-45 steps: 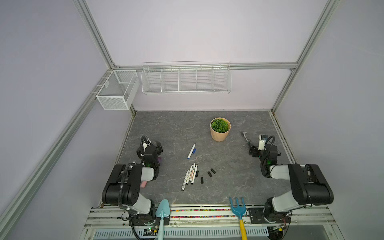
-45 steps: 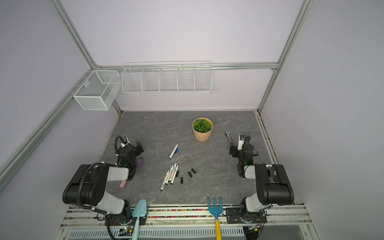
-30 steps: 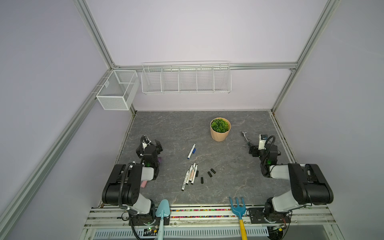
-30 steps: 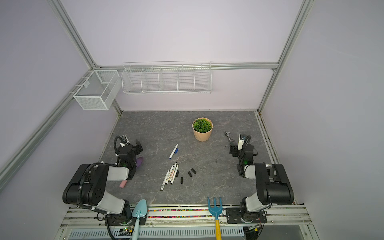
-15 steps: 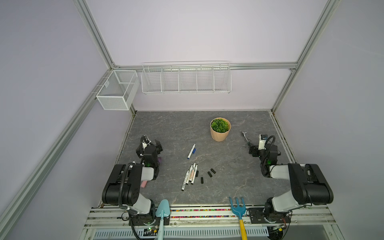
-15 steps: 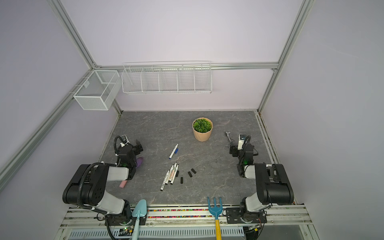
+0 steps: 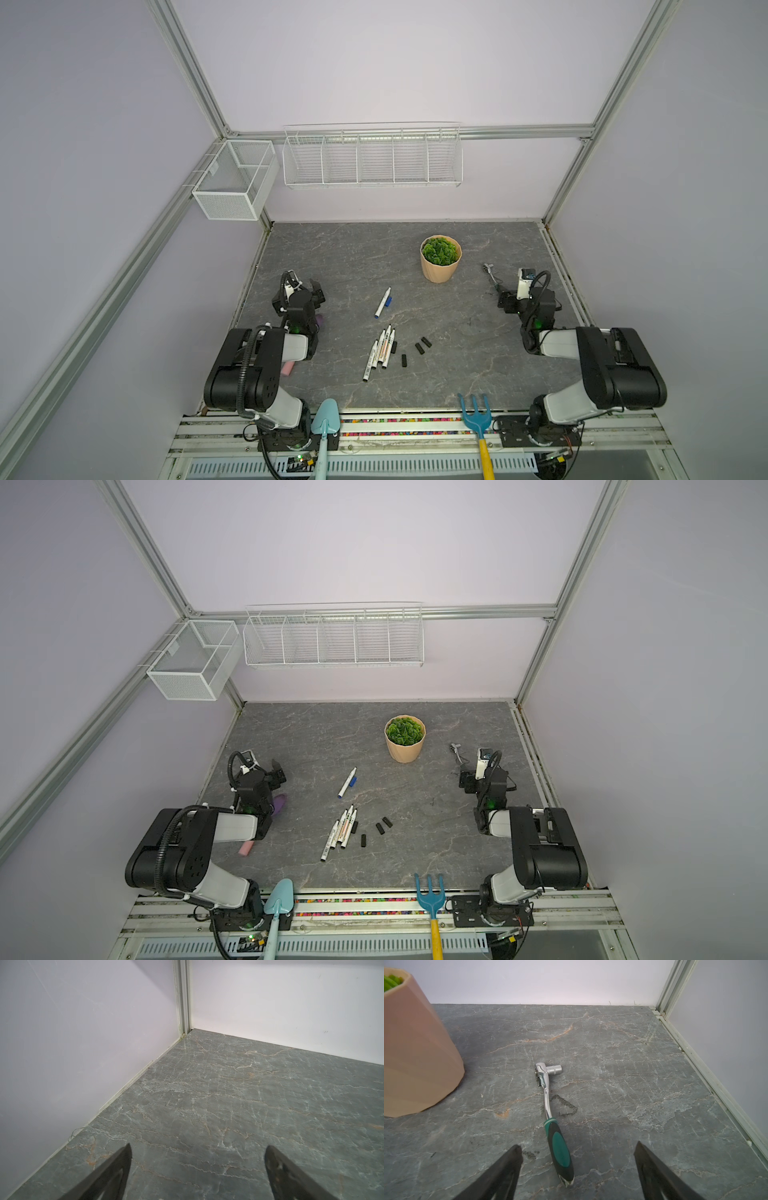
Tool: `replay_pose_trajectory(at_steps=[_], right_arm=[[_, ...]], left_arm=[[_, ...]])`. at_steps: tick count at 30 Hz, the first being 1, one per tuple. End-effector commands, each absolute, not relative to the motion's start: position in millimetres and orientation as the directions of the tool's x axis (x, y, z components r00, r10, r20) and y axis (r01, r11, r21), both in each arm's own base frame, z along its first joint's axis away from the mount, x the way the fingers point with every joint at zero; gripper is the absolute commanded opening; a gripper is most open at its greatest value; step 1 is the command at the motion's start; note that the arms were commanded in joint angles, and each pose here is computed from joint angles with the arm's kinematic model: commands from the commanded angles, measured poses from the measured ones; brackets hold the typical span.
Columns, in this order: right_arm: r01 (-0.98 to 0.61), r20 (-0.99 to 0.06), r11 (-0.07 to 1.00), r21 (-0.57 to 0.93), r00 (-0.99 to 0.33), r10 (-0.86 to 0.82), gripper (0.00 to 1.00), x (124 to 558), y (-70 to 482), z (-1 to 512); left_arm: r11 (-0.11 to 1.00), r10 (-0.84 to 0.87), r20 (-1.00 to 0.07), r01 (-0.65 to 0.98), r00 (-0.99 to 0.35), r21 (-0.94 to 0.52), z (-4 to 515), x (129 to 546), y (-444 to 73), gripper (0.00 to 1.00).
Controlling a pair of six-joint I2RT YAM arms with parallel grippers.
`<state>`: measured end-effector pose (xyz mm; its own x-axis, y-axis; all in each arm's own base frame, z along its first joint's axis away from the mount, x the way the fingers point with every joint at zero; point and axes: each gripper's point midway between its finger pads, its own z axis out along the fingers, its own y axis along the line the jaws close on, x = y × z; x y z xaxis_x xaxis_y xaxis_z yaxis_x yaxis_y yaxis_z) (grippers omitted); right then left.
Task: Insert the pens into the pen caps
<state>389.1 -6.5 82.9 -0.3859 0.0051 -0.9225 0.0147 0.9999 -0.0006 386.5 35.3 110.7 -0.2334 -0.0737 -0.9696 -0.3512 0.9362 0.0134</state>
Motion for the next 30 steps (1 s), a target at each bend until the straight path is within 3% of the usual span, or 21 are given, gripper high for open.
replay_pose_trajectory(at_steps=[1,3,5,7,10,14,17,22,30], right_arm=[[0.018,-0.929,1.000,-0.025,-0.369,-0.017,0.88,398,-8,101],[0.079,-0.889,0.997,-0.011,-0.457,0.026,0.89,401,-16,112],[0.126,-0.857,0.992,0.022,-0.509,0.084,0.98,403,-19,123],[0.159,-0.872,0.985,0.062,-0.471,0.131,0.92,402,-16,138],[0.207,-0.873,0.971,0.121,-0.444,0.204,0.91,396,-10,156],[0.102,-0.861,0.991,0.084,-0.493,0.124,0.91,392,30,176],[0.000,-0.862,0.999,0.046,-0.506,0.040,0.95,388,66,190],[-0.094,-0.895,0.996,-0.006,-0.443,-0.047,0.99,395,107,232],[-0.227,-0.903,0.972,-0.062,-0.402,-0.152,0.93,398,159,259]], left_arm=[[0.966,-0.017,-0.968,-0.252,-0.251,0.048,128,402,18,0.99],[0.963,0.020,-0.956,-0.250,-0.294,0.097,145,409,13,0.99],[0.966,0.051,-0.939,-0.223,-0.339,0.133,162,411,3,0.99],[0.958,0.072,-0.933,-0.234,-0.352,0.162,179,408,-4,0.99],[0.962,-0.029,-0.941,-0.266,-0.337,0.066,191,397,-20,0.99],[0.986,-0.105,-0.869,-0.161,-0.484,-0.029,172,374,-68,0.99],[0.999,-0.017,-0.799,0.027,-0.601,-0.042,147,347,-120,1.00],[0.933,0.130,-0.637,0.311,-0.760,-0.181,106,304,-188,0.94],[0.916,0.281,-0.468,0.379,-0.838,-0.128,67,312,-203,0.81]])
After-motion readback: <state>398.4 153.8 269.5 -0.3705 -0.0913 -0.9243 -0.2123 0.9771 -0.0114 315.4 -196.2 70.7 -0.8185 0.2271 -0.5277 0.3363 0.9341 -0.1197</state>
